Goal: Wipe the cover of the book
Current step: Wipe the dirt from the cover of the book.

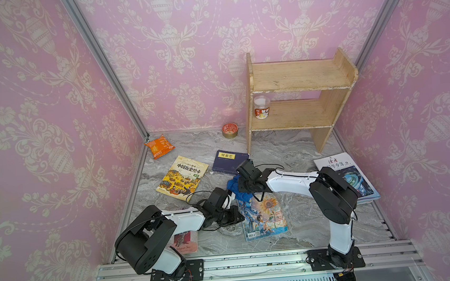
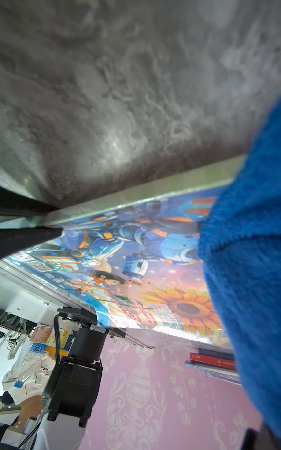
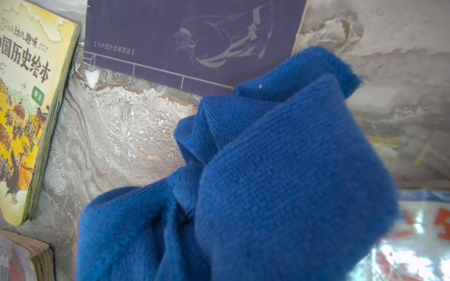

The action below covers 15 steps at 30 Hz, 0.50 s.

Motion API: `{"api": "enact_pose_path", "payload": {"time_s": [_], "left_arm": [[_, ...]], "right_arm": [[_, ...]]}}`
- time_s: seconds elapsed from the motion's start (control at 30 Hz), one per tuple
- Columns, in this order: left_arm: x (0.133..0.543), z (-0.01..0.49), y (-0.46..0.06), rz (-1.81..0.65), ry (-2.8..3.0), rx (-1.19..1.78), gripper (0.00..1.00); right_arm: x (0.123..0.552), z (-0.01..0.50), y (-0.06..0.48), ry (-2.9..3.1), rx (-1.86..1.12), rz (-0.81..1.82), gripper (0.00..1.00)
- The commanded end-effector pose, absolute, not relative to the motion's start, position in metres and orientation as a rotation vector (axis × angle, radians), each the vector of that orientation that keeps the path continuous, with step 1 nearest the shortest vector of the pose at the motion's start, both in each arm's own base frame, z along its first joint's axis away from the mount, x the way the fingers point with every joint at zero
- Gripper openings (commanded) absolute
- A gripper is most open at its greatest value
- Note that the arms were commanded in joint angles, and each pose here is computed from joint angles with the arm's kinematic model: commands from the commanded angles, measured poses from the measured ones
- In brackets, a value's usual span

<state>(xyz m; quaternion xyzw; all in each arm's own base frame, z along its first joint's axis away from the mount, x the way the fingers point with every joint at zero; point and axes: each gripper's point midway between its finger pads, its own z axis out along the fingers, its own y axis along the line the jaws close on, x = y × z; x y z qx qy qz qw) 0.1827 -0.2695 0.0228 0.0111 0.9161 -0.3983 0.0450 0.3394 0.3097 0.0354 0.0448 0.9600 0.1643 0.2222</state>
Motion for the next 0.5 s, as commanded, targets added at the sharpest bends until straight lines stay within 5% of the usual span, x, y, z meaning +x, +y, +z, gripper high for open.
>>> {"api": "enact_pose_path", "payload": {"time_s": [0.0,0.23,0.47], "left_arm": [[0.175,0.019,-0.266,-1.196,2.806,0.075,0.00],[0.179,0.017,-0.266,-1.200,2.784,0.039,0.00],[0.181,0.014,-0.271,-1.226,2.785,0.020,0.00]], "right_arm": [[0.269,-0.047,0.228,2.954,0.201,0.121,0.00],[0.243,-0.046,0.138,2.939,0.419,-0.032,0.00],[0.258,-0.047,0.222,2.932,0.267,0.101,0.00]]}}
